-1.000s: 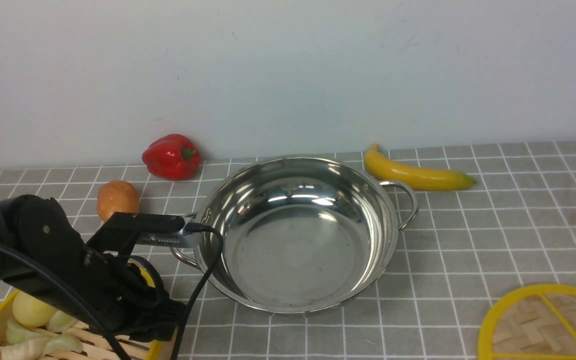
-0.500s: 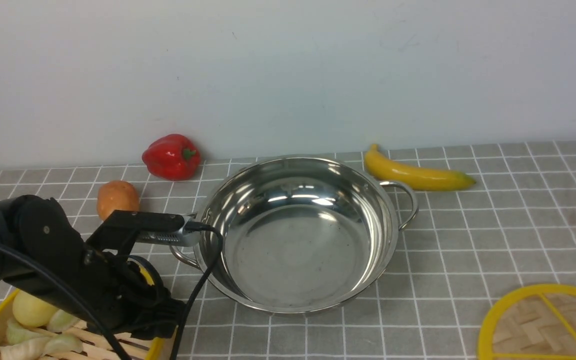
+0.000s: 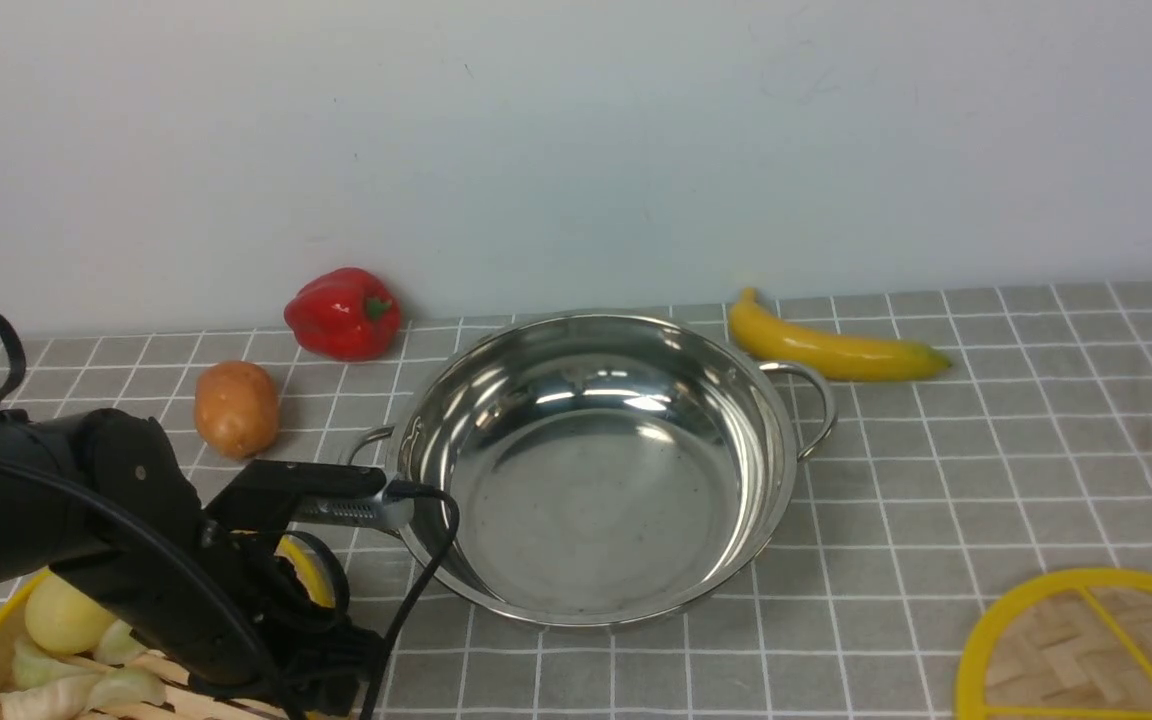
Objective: Place the steamer in the pot on the grey tablecloth, and put the lid on the steamer.
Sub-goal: 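Grasp the rim of the steamer basket holding the buns with the left gripper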
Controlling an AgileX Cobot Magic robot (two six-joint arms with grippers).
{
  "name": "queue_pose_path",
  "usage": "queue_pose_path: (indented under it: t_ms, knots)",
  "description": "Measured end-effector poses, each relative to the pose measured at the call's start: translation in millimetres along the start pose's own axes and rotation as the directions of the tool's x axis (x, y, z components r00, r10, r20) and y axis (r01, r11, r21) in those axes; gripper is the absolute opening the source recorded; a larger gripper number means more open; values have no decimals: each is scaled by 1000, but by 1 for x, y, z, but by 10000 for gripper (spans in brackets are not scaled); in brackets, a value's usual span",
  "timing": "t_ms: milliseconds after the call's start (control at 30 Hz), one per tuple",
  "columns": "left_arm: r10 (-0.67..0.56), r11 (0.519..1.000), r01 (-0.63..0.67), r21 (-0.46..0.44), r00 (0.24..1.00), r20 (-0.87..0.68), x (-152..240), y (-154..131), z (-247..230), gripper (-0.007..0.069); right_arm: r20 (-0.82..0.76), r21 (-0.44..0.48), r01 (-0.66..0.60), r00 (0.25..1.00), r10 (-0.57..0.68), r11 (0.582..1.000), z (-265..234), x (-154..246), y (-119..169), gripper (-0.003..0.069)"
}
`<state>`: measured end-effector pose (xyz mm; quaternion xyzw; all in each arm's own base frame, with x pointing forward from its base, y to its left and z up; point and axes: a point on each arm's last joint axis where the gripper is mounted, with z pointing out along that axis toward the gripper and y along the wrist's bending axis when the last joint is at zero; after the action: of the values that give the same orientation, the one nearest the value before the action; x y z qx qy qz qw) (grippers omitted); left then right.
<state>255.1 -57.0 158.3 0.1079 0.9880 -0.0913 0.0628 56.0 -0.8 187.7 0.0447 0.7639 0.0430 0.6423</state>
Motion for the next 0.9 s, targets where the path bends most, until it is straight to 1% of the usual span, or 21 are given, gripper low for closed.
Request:
queue_pose_path:
  t_ms: [300,467,667,767,900]
  knots:
    - [-1,1000,1,2,1000,-11,0,0,2,298,0,0,0,1000,0,1000,0,0,0,242]
    - [0,1000,1,6,1000,-26,2,0,2,225,0,0,0,1000,0,1000,0,0,0,242]
    - [-8,1000,9,19,999,-46,3,-2,2,83,0,0,0,1000,0,1000,0,0,0,242]
    - [-15,1000,16,23,997,-73,6,-2,2,50,0,0,0,1000,0,1000,0,0,0,242]
    - [3,1000,-1,13,995,-95,8,-1,1,50,0,0,0,1000,0,1000,0,0,0,242]
